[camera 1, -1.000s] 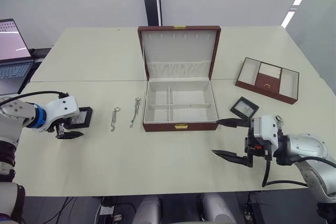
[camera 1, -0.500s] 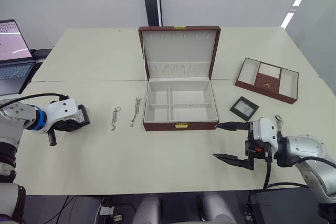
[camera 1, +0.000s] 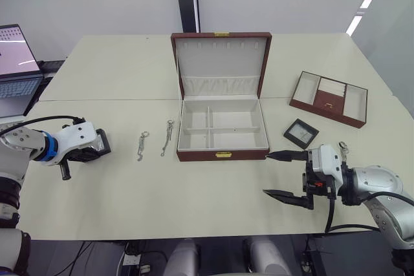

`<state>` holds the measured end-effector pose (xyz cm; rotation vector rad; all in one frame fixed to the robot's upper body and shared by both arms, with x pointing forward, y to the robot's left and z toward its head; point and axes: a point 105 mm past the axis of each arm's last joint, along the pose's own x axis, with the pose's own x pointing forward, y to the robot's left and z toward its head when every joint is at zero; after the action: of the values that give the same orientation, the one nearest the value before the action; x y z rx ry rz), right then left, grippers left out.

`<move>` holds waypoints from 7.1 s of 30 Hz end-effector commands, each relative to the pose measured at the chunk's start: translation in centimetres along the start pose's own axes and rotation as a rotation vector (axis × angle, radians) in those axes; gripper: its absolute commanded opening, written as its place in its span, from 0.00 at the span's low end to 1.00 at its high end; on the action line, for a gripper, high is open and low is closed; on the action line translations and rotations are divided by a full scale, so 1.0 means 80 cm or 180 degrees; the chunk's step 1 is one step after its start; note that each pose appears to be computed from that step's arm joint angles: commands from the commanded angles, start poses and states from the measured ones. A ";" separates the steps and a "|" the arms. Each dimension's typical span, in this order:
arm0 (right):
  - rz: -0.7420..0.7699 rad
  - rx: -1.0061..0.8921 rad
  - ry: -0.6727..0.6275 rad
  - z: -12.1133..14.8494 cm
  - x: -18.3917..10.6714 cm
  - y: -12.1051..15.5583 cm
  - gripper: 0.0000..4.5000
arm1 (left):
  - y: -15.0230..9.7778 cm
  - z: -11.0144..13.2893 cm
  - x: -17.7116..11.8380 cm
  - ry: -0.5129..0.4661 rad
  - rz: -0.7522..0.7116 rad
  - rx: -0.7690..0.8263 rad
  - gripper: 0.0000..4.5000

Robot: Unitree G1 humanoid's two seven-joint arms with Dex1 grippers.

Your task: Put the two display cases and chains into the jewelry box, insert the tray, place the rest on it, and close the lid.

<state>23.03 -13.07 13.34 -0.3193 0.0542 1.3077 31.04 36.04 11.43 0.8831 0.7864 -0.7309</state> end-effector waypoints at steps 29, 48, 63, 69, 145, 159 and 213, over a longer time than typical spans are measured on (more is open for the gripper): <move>-0.0177 0.0020 -0.0214 0.030 -0.011 -0.012 1.00 | 0.022 0.057 -0.054 -0.0228 0.0194 0.0214 0.00; -0.1004 0.0195 0.0003 0.030 -0.056 -0.037 1.00 | -0.002 0.270 -0.061 -0.1392 -0.0354 0.1074 0.00; -0.1352 0.0275 0.0054 0.027 -0.056 -0.037 1.00 | -0.043 0.397 0.008 -0.1768 -0.0891 0.1369 0.00; -0.1457 0.0311 0.0040 0.028 -0.055 -0.032 1.00 | -0.062 0.412 0.044 -0.1782 -0.1054 0.1348 0.00; -0.2554 0.0756 0.0487 -0.062 -0.231 -0.115 1.00 | -0.031 0.090 -0.069 -0.1968 0.0468 -0.1778 1.00; -0.2957 0.0760 0.0546 -0.086 -0.258 -0.131 1.00 | -0.054 -0.048 -0.068 -0.1429 0.1672 -0.2472 1.00; -0.0358 0.0140 -0.0270 0.065 -0.002 -0.045 1.00 | -0.061 0.097 0.023 -0.2387 0.1707 -0.2868 1.00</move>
<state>25.98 -13.46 18.23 -0.2103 0.0197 1.1845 29.84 27.67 10.17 -0.0849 0.1650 -0.1197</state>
